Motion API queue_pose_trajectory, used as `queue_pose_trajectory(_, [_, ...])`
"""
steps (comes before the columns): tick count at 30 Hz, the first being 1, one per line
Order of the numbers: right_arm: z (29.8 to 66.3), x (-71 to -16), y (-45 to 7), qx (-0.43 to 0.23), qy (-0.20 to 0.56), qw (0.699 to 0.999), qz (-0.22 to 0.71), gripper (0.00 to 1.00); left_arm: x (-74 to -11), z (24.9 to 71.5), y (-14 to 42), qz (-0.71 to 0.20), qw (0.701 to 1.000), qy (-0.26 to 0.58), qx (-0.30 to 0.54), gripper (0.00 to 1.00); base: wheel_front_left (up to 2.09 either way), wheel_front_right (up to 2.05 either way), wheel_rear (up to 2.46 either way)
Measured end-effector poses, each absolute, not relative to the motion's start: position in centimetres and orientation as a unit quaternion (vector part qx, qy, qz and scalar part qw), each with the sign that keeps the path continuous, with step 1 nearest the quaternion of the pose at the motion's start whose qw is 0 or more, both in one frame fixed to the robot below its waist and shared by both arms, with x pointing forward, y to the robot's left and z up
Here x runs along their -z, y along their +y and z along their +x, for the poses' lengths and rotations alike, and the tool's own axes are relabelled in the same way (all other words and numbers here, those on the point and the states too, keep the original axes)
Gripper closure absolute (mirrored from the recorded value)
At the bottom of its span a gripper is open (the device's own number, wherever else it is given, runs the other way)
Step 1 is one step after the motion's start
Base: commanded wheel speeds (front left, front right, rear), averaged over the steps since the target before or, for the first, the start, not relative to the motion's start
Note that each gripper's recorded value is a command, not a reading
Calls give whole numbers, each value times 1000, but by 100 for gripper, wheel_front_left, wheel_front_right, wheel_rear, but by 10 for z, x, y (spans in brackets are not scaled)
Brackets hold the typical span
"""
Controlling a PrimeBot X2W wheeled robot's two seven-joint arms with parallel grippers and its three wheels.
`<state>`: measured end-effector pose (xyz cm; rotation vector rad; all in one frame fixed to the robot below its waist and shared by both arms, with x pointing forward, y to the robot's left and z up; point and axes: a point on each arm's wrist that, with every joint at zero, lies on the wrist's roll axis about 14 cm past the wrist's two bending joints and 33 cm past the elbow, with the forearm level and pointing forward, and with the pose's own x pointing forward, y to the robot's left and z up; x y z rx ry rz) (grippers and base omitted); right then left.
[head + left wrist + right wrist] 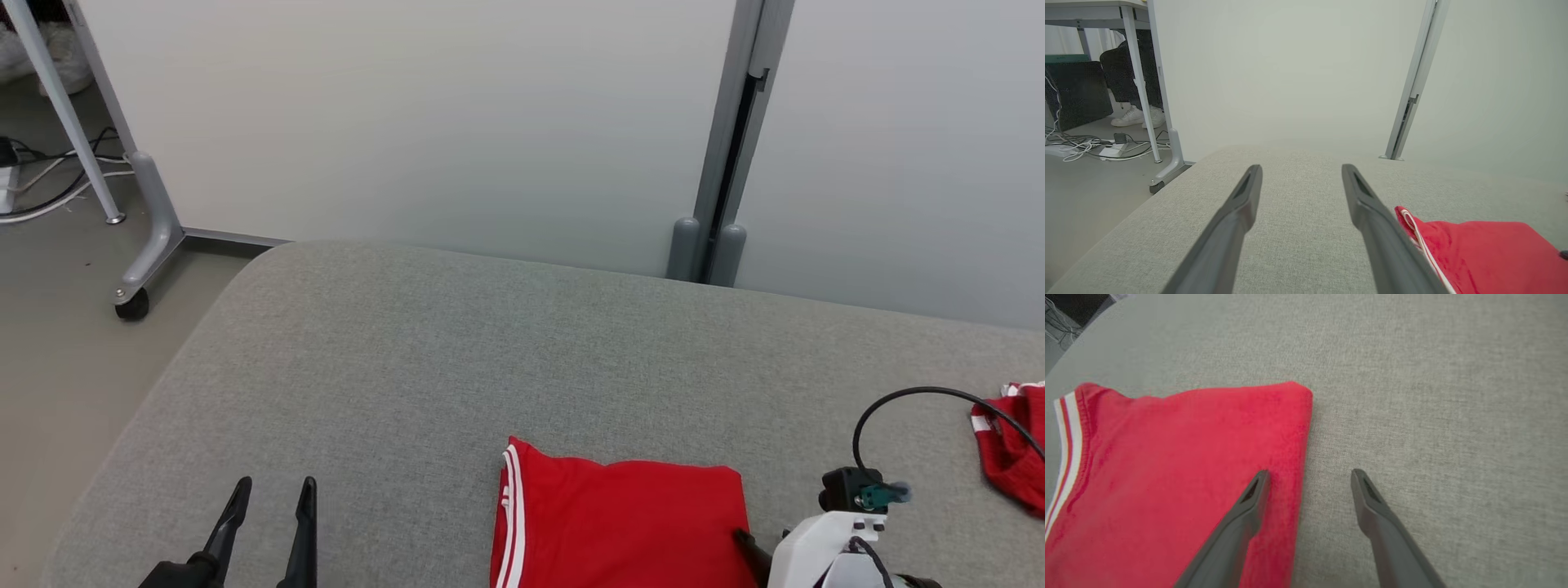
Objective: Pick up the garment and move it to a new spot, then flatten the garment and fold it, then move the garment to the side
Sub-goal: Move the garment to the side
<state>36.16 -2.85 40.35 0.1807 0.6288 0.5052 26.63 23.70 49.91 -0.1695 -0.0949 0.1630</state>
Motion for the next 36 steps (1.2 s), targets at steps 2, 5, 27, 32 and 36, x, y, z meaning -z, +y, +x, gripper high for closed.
queue_pose_trajectory(2, [361,-395,-33,-236,331,910,80,0,-499,263,240,-84,991,-48,-87,0,0,0,0])
queue_pose_trajectory(5, [355,-387,-27,-238,365,896,85,0,-498,260,241,-85,991,-48,-91,0,0,0,0])
queue_pose_trajectory(27, [364,-407,-19,-243,326,904,131,100,-503,276,224,-84,994,-49,-59,0,0,0,0])
queue_pose_trajectory(32, [380,-423,-46,-221,291,923,123,100,-513,296,197,-91,994,-58,-13,0,0,0,0])
queue_pose_trajectory(36, [396,-446,-78,-194,252,942,112,100,-521,321,156,-87,993,-61,54,0,0,0,0])
